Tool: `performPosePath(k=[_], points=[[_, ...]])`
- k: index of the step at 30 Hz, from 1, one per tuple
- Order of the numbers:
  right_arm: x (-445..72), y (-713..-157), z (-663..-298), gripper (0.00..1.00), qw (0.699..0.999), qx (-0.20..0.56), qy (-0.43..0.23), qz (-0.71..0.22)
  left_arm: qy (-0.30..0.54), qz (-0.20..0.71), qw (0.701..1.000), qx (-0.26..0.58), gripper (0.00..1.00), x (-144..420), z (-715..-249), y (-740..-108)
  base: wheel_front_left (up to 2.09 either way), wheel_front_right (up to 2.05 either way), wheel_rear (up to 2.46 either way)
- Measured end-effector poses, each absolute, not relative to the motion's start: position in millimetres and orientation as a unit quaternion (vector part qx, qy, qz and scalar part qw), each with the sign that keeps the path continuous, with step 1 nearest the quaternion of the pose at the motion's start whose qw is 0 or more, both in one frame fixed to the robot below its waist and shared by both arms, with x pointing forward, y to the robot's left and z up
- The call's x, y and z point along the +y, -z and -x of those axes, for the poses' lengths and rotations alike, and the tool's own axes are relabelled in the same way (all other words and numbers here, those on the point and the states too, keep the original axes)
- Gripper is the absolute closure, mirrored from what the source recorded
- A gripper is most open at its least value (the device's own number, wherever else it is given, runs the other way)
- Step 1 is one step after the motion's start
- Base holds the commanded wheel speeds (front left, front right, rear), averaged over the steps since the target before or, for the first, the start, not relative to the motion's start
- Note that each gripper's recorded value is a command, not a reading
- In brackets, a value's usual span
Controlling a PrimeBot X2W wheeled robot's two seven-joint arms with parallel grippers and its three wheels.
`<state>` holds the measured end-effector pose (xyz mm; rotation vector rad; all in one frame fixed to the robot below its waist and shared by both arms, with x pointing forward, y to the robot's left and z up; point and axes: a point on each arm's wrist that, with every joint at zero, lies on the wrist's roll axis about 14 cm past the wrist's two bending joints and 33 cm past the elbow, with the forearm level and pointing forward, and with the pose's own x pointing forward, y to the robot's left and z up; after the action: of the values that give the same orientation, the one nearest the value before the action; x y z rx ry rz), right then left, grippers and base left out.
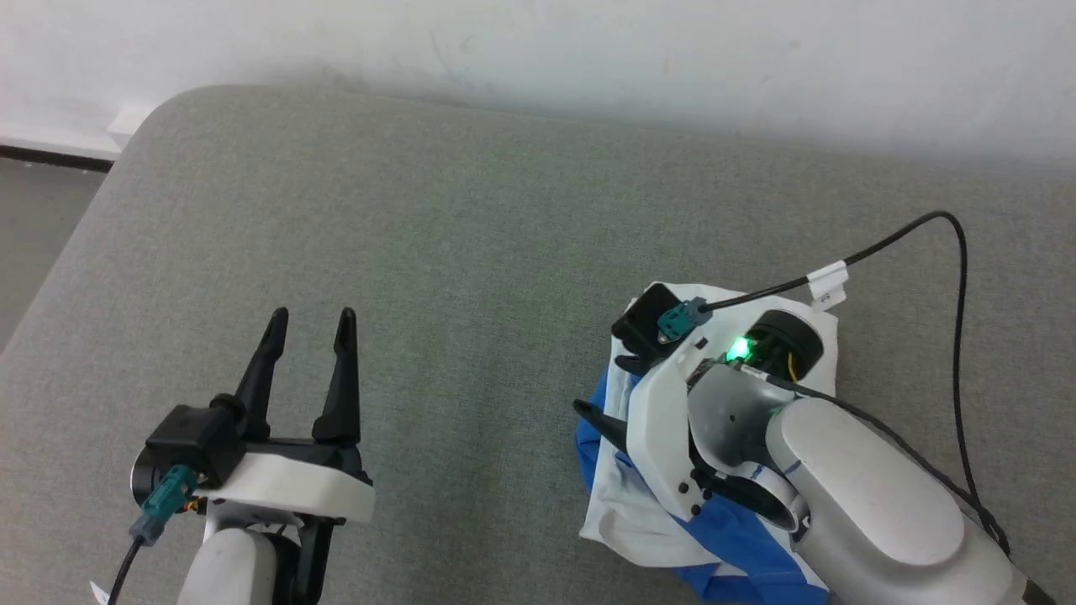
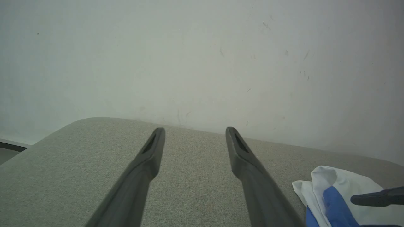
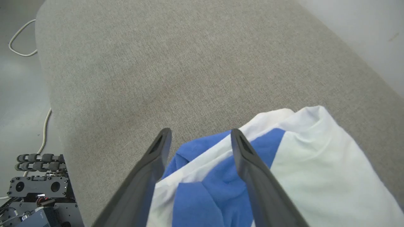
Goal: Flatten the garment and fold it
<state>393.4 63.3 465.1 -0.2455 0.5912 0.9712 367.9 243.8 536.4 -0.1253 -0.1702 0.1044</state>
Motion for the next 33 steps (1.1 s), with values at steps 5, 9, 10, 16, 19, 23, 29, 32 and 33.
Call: performPosePath(k=[5,9,10,16,19,23,29,32,33], points=[[62,-496,-401,0.0,0.854,0.235,-0.455,0.092,-0.045,0.063,0.993,-0.091,0.0,240,-370,-541,0.0,0.0,0.0],[18,-521,-437,0.0,0.898,0.203,-0.383,0.079,-0.036,0.061,0.992,-0.1,0.0,236,-373,-546,0.0,0.0,0.0],[1,-522,-445,0.0,0.909,0.204,-0.356,0.08,-0.034,0.059,0.992,-0.102,0.0,235,-374,-548,0.0,0.0,0.0],[-86,-473,-439,0.0,0.922,0.304,-0.226,0.081,-0.022,0.059,0.992,-0.11,0.0,227,-376,-553,0.0,0.0,0.0],[-97,-444,-421,0.0,0.908,0.357,-0.205,0.078,-0.019,0.059,0.992,-0.107,0.0,225,-377,-551,0.0,0.0,0.0],[-103,-416,-408,0.0,0.892,0.403,-0.188,0.084,-0.017,0.059,0.993,-0.099,0.0,223,-379,-546,0.0,0.0,0.0],[-88,-388,-395,0.0,0.87,0.444,-0.202,0.079,-0.025,0.058,0.994,-0.089,0.0,227,-378,-539,0.0,0.0,0.0],[-84,-380,-393,0.0,0.864,0.451,-0.208,0.082,-0.028,0.057,0.994,-0.084,0.0,229,-377,-536,0.0,0.0,0.0],[-83,-379,-393,0.0,0.863,0.451,-0.21,0.083,-0.029,0.057,0.995,-0.082,0.0,230,-376,-535,0.0,0.0,0.0]])
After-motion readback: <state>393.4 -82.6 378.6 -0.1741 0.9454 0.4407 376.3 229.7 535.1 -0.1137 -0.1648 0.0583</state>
